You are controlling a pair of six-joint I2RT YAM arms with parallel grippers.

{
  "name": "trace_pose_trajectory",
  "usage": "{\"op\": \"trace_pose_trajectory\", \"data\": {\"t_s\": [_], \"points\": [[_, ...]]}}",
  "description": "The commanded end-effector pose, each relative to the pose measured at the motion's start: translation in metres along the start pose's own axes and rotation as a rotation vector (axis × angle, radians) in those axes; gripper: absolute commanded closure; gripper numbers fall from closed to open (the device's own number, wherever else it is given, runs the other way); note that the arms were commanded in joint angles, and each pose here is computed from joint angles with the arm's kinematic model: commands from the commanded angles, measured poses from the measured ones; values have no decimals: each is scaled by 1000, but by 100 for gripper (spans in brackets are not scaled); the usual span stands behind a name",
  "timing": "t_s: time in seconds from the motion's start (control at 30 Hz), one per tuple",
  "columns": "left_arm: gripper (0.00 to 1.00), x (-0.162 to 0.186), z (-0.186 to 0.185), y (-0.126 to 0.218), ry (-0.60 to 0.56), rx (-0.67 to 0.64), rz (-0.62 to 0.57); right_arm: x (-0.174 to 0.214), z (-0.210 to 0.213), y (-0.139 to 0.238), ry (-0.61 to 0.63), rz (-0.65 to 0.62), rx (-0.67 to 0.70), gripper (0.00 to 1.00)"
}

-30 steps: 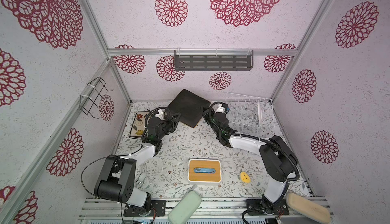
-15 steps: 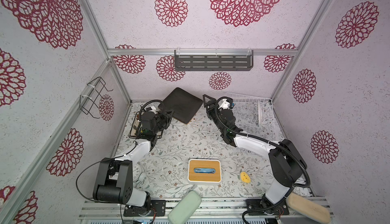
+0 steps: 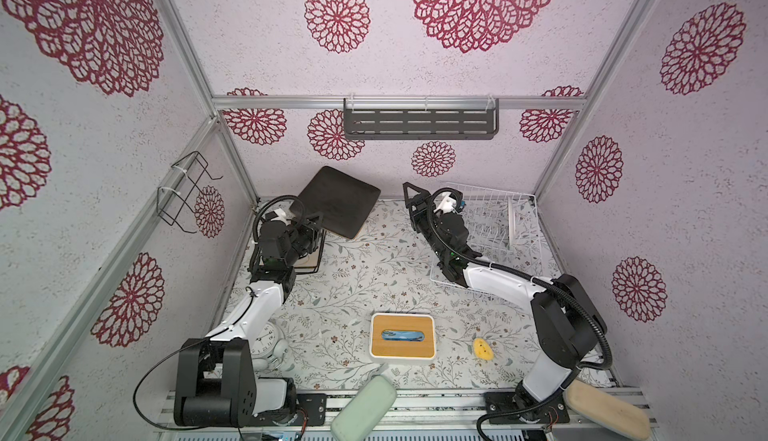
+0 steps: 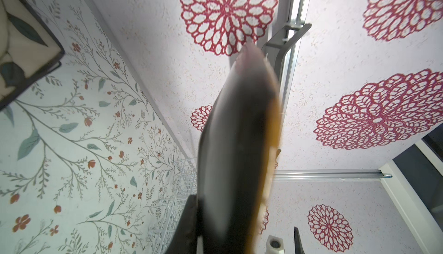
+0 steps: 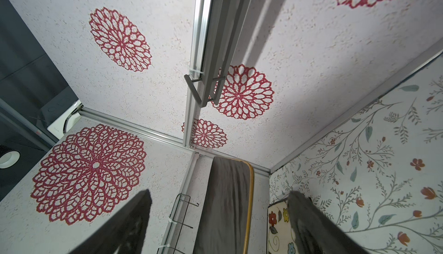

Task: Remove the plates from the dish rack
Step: 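Carry the dark plate over the stack with the left gripper while the right withdraws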

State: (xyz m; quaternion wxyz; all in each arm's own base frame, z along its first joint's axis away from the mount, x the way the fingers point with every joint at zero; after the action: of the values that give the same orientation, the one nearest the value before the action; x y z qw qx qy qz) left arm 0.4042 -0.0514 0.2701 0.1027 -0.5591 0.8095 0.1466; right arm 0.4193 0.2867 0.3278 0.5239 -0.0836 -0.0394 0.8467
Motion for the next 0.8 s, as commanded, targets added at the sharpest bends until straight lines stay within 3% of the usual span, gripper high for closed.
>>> {"op": "trace_pose_trajectory", "data": {"t_s": [0.0, 0.37, 0.67, 0.77], "points": [[100, -30, -41, 22, -73, 151, -141, -4, 24, 8, -16, 24, -66, 9], [100, -70, 26, 52, -49, -15, -299, -1, 5, 16, 2, 52, -16, 9], [100, -96, 69, 55, -2, -48, -361, 2, -3, 13, 30, 101, 15, 9], [100, -99, 80, 53, 6, -68, -370, 8, -13, 7, 42, 150, 97, 9]]}}
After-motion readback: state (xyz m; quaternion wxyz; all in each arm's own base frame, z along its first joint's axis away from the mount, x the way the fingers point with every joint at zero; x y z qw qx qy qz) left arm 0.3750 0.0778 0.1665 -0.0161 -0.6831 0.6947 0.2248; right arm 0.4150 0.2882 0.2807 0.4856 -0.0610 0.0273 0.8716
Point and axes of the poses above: each gripper's point midway between its finger pads, its own y axis back along the fingers, its own z axis along the line the jaws close on, x = y × z, the point moved 3 cm from there along y, back along the fingers, and after that the axes turned 9 degrees about -y, right-handed, at the moved point
